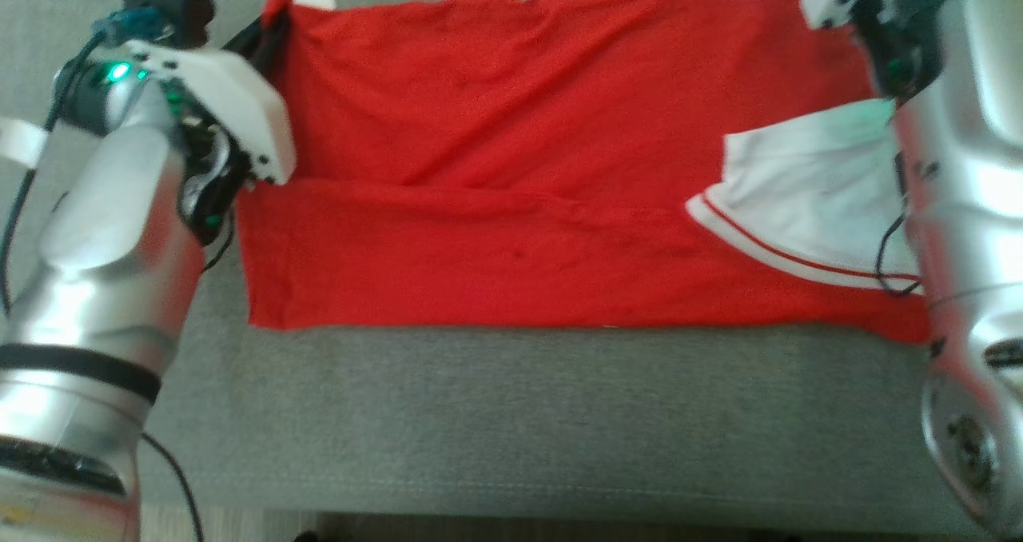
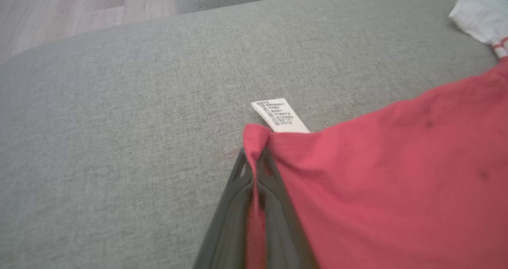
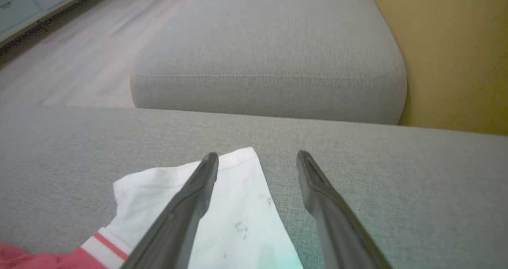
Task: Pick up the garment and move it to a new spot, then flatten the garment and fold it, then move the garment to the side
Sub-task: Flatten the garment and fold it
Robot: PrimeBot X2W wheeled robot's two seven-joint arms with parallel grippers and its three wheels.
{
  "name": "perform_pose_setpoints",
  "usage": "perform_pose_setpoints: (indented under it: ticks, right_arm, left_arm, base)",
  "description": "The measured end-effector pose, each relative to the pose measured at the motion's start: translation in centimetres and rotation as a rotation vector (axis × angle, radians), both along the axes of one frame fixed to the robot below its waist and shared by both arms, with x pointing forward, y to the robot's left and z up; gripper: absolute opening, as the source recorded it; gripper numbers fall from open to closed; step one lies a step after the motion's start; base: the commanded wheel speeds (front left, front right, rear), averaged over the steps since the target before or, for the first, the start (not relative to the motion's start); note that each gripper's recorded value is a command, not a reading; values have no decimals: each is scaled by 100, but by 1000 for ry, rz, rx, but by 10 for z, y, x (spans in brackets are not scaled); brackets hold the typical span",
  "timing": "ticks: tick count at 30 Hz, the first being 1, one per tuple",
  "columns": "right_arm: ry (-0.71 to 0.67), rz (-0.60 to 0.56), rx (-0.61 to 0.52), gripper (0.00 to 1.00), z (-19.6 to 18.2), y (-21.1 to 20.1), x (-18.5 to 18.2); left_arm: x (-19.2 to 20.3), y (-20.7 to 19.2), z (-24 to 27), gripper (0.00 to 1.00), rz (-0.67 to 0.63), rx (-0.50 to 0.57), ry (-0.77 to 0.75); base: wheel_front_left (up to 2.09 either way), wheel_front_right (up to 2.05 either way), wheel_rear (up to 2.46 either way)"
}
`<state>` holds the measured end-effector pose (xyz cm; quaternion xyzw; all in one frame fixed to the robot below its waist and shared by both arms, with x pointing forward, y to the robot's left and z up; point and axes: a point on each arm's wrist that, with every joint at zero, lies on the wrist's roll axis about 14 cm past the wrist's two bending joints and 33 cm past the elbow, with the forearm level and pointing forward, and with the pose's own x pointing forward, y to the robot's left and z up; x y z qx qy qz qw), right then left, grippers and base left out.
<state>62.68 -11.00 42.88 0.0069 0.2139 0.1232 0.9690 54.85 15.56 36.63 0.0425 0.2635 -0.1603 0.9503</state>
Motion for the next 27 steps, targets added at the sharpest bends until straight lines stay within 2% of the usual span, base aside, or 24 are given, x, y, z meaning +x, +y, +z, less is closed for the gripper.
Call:
perform_pose_setpoints:
  ticks: [11,17,18,19,20,21,27]
  right_arm:
    - [182,65,-135,100,-51,21,35]
    - [265,68,-189,100,-72,19,38]
    - [271,66,-196,85,-72,18,39]
    - [277,64,-205,58,-71,17,40]
    - [278,62,-211,26,-70,16,40]
    - [278,58,-211,0,-70,14,40]
    - [172,22,-184,0,-55,5,47]
  left_arm:
    - [11,0,-8,0,17,-39,-28]
    - [14,1,-13,0,20,-48,-32]
    - [15,1,-13,0,19,-49,-33]
    - [15,0,-13,0,17,-48,-34]
    - [15,0,-13,0,18,-49,-34]
    - [15,0,-13,0,18,-49,-34]
    - [17,2,-7,0,31,-58,-72]
  base:
    - [0,0,0]
    - [0,0,0]
    - [0,0,0]
    - [0,0,0]
    - [0,0,0]
    - [0,0,0]
    - [0,0,0]
